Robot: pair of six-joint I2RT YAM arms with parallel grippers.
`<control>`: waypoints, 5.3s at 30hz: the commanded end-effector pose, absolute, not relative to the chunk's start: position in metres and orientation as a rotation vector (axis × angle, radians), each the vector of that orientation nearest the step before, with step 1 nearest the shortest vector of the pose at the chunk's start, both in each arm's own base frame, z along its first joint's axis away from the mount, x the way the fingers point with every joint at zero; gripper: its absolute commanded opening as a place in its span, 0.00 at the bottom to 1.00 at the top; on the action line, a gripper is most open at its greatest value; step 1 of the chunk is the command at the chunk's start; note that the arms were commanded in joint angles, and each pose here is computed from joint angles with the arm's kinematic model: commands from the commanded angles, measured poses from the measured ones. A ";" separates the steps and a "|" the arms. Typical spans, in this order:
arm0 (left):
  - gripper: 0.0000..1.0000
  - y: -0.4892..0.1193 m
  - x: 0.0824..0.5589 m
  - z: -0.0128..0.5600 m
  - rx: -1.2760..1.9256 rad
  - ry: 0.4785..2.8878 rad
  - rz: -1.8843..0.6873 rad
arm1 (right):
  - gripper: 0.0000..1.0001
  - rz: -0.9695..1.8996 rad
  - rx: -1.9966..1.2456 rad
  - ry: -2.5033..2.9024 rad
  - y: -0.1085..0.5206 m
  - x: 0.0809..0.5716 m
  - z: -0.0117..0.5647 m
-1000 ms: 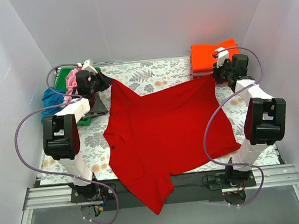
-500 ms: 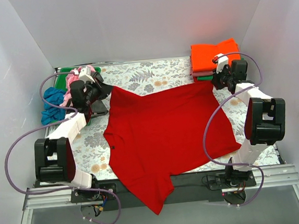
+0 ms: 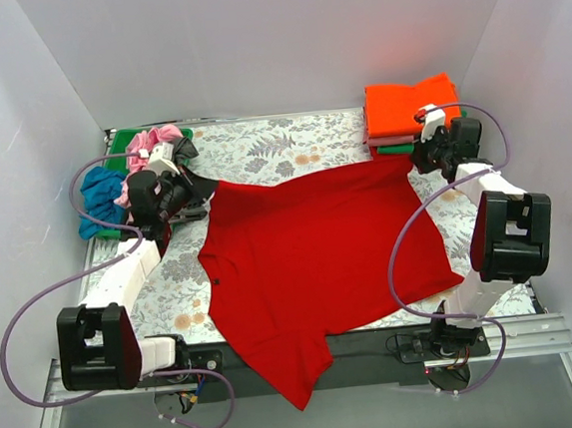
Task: Fold and stack the t-shirts
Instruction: Fold the tshirt
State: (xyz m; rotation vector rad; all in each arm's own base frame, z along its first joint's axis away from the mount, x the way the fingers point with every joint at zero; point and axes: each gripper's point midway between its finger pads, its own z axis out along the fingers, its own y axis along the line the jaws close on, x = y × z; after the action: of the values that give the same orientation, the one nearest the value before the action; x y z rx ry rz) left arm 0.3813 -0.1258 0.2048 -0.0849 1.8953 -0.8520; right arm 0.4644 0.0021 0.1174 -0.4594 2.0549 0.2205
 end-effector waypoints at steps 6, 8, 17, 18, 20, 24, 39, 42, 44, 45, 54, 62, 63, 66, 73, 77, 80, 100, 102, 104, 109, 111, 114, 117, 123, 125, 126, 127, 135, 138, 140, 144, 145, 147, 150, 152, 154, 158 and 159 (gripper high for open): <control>0.00 -0.130 0.341 0.228 -0.051 1.863 -0.908 | 0.01 0.224 -0.444 1.998 -0.001 0.456 0.135; 0.00 -0.131 0.333 0.223 -0.056 1.883 -0.916 | 0.01 0.221 -0.439 1.997 -0.003 0.455 0.135; 0.00 -0.134 0.311 0.215 -0.048 1.915 -0.937 | 0.01 0.220 -0.423 2.003 -0.009 0.447 0.133; 0.00 -0.134 0.310 0.214 -0.049 1.918 -0.937 | 0.01 0.219 -0.418 2.006 -0.011 0.446 0.133; 0.00 -0.134 0.308 0.213 -0.050 1.923 -0.939 | 0.01 0.222 -0.420 2.008 -0.010 0.444 0.131; 0.00 -0.135 0.304 0.210 -0.058 1.945 -0.952 | 0.01 0.220 -0.414 2.018 -0.013 0.440 0.127; 0.00 -0.145 0.275 0.177 -0.114 2.075 -1.006 | 0.01 0.219 -0.398 2.061 -0.021 0.435 0.108; 0.00 -0.144 0.267 0.166 -0.168 2.116 -0.989 | 0.01 0.229 -0.404 2.072 -0.022 0.429 0.102; 0.00 -0.143 0.266 0.163 -0.189 2.126 -0.977 | 0.01 0.233 -0.406 2.078 -0.021 0.427 0.099; 0.00 -0.143 0.265 0.160 -0.195 2.135 -0.975 | 0.01 0.233 -0.405 2.080 -0.022 0.426 0.098; 0.00 -0.142 0.260 0.150 -0.235 2.174 -0.957 | 0.01 0.233 -0.398 2.089 -0.026 0.422 0.094; 0.00 -0.145 0.254 0.149 -0.241 2.188 -0.978 | 0.01 0.231 -0.395 2.100 -0.029 0.419 0.089; 0.00 -0.146 0.253 0.149 -0.240 2.188 -0.981 | 0.01 0.234 -0.393 2.104 -0.029 0.418 0.087; 0.00 -0.147 0.251 0.149 -0.241 2.195 -0.992 | 0.01 0.236 -0.395 2.107 -0.030 0.418 0.085; 0.00 -0.150 0.243 0.147 -0.236 2.222 -1.023 | 0.18 0.242 -0.388 2.145 -0.039 0.411 0.080; 0.00 -0.153 0.237 0.144 -0.230 2.248 -1.041 | 0.47 0.297 -0.374 2.137 -0.042 0.403 0.091; 0.00 -0.155 0.234 0.140 -0.229 2.274 -1.055 | 0.57 0.336 -0.382 2.130 -0.036 0.394 0.099; 0.00 -0.163 0.210 0.102 -0.299 2.514 -0.991 | 0.59 0.484 -0.382 2.088 -0.013 0.371 0.116; 0.00 -0.163 0.206 0.098 -0.305 2.544 -0.971 | 0.59 0.490 -0.380 2.085 -0.013 0.370 0.117; 0.00 -0.164 0.203 0.094 -0.305 2.574 -0.957 | 0.59 0.493 -0.378 2.085 -0.013 0.369 0.116; 0.00 -0.167 0.194 0.083 -0.311 2.653 -0.928 | 0.59 0.503 -0.376 2.086 -0.013 0.368 0.116; 0.00 -0.168 0.190 0.080 -0.306 2.681 -0.920 | 0.59 0.508 -0.374 2.088 -0.013 0.367 0.115; 0.00 -0.170 0.183 0.073 -0.306 2.736 -0.905 | 0.59 0.514 -0.373 2.090 -0.012 0.367 0.115; 0.11 -0.172 0.177 0.069 -0.287 2.789 -0.886 | 0.59 0.516 -0.373 2.092 -0.013 0.367 0.114; 0.56 -0.169 0.208 0.113 -0.188 2.626 -0.825 | 0.59 0.526 -0.382 2.090 -0.011 0.365 0.115; 0.62 -0.175 0.221 0.129 -0.124 2.553 -0.852 | 0.59 0.538 -0.386 2.086 -0.009 0.364 0.115; 0.63 -0.179 0.234 0.138 -0.097 2.507 -0.855 | 0.59 0.541 -0.389 2.084 -0.009 0.364 0.116; 0.63 -0.181 0.241 0.127 -0.093 2.544 -0.840 | 0.59 0.548 -0.390 2.081 -0.008 0.364 0.117; 0.63 -0.200 0.300 0.100 0.013 2.582 -0.790 | 0.59 0.573 -0.381 2.089 -0.006 0.357 0.115; 0.63 -0.203 0.308 0.086 0.027 2.625 -0.772 | 0.60 0.586 -0.375 2.089 -0.007 0.357 0.114; 0.63 -0.206 0.307 0.079 0.037 2.650 -0.788 | 0.59 0.591 -0.373 2.089 -0.007 0.357 0.114; 0.63 -0.212 0.296 0.062 0.066 2.710 -0.838 | 0.59 0.598 -0.363 2.093 -0.009 0.356 0.112; 0.63 -0.213 0.294 0.059 0.075 2.718 -0.839 | 0.60 0.601 -0.364 2.090 -0.009 0.356 0.113; 0.63 -0.216 0.290 0.051 0.084 2.741 -0.837 | 0.59 0.603 -0.362 2.090 -0.009 0.356 0.113; 0.60 -0.221 0.289 0.049 0.096 2.743 -0.861 | 0.59 0.606 -0.355 2.092 -0.010 0.355 0.112; 0.58 -0.225 0.288 0.049 0.106 2.746 -0.874 | 0.59 0.608 -0.353 2.091 -0.010 0.355 0.113; 0.52 -0.228 0.288 0.048 0.113 2.749 -0.882 | 0.59 0.605 -0.348 2.091 -0.012 0.355 0.113; 0.43 -0.235 0.279 0.048 0.135 2.761 -0.895 | 0.60 0.607 -0.342 2.094 -0.013 0.355 0.112; 0.41 -0.236 0.277 0.049 0.140 2.759 -0.898 | 0.60 0.608 -0.342 2.093 -0.013 0.355 0.112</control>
State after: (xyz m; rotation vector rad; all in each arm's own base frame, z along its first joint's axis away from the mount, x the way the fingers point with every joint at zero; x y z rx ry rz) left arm 0.2744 -0.2241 0.0347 0.0830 2.8138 -0.8474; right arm 0.3609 -0.0163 0.1155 -0.3547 2.0876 0.5643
